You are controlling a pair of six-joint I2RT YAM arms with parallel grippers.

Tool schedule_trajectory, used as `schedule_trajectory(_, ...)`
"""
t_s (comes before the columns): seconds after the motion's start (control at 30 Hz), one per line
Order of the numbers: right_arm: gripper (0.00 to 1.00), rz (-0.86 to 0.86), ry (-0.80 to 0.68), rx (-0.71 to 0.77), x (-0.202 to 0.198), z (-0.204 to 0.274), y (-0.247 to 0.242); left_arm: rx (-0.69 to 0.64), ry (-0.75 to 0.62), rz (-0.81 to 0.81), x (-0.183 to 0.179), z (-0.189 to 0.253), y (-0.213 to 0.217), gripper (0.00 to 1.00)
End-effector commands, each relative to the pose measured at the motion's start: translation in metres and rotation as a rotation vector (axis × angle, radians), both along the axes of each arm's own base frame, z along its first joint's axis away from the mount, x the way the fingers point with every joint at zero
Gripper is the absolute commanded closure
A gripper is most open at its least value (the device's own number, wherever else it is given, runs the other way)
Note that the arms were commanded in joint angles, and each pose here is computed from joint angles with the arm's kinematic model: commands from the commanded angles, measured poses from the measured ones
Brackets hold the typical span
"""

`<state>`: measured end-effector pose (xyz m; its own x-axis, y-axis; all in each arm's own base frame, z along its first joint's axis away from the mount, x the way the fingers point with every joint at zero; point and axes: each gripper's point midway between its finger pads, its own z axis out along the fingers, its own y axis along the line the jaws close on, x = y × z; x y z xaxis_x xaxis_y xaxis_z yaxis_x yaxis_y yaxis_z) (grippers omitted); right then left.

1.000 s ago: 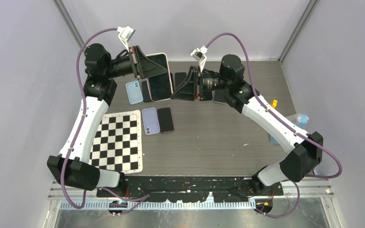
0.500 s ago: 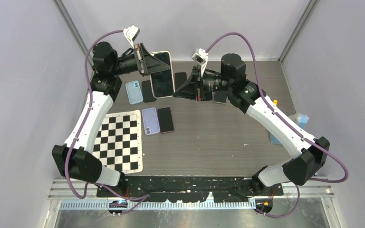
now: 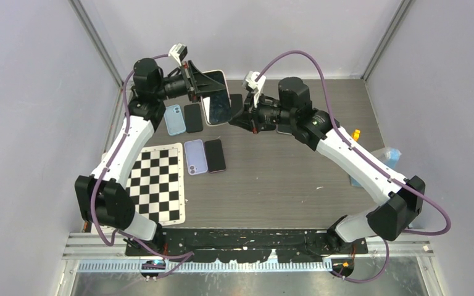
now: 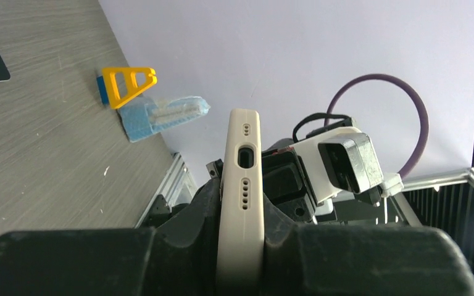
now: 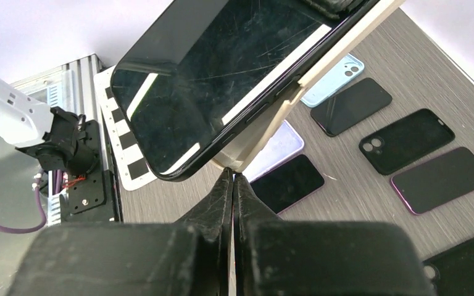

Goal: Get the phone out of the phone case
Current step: Remove the phone case from the phone.

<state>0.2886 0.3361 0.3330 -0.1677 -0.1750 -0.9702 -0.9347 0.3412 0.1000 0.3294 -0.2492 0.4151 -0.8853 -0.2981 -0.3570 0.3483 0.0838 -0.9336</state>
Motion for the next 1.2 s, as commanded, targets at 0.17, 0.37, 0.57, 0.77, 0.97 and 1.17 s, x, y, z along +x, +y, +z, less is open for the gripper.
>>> schedule_trajectory(0.17,0.99,-0.248,0.071,0.09,0.034,-0.016,-0.012,-0.1,0.054,-0.077,-0.033,0.042,-0.005,1.0)
schedule_trajectory(0.37,0.53,-0.211,0.224,0.283,0.014,0.04,-0.031,-0.141,0.129,0.081,0.004,0.03,0.018,1.0)
schedule_trajectory(0.57,0.3,-0.076,0.272,0.446,-0.017,0.09,-0.029,-0.29,0.277,0.147,0.037,0.013,0.026,1.0)
schedule_trajectory(0.77,0.44,0.078,0.4,0.612,-0.029,0.126,-0.01,-0.391,0.402,0.209,0.06,-0.007,0.032,1.0)
schedule_trajectory(0.97,0.96,0.104,0.451,0.638,-0.03,0.129,0.006,-0.415,0.434,0.239,0.066,-0.009,0.035,1.0)
schedule_trajectory(1.17,0.9,0.044,0.49,0.656,-0.013,0.12,0.012,-0.448,0.459,0.239,0.067,-0.007,0.037,1.0)
